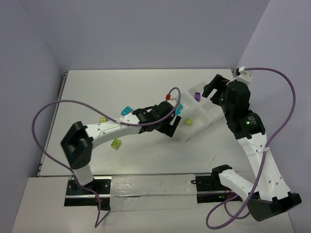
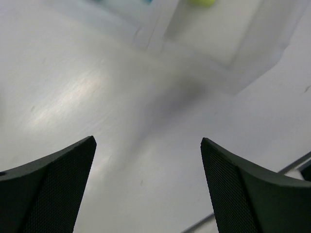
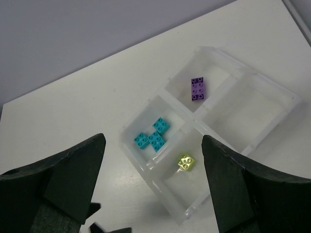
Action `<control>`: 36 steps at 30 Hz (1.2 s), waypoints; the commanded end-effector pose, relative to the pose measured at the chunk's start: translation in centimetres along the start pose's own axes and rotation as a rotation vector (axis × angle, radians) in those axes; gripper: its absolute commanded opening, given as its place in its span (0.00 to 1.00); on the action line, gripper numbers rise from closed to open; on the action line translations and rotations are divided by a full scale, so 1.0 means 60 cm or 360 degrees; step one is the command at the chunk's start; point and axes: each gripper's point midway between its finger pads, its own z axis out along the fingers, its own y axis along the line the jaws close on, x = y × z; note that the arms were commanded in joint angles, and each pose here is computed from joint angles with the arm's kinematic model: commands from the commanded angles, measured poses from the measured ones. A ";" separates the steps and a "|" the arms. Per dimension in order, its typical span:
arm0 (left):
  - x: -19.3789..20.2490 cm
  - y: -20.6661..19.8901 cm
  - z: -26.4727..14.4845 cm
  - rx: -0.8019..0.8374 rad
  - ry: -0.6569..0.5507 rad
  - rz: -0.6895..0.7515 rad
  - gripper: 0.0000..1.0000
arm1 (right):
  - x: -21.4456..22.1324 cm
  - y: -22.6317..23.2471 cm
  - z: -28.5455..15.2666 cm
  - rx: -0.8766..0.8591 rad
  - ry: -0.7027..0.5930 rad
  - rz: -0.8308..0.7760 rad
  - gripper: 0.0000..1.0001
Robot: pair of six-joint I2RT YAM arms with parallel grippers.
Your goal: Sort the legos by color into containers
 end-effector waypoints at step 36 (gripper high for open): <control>0.311 0.342 -0.069 -0.0920 0.0420 -0.1055 0.80 | 0.020 0.039 0.036 -0.0142 0.0092 0.0051 0.87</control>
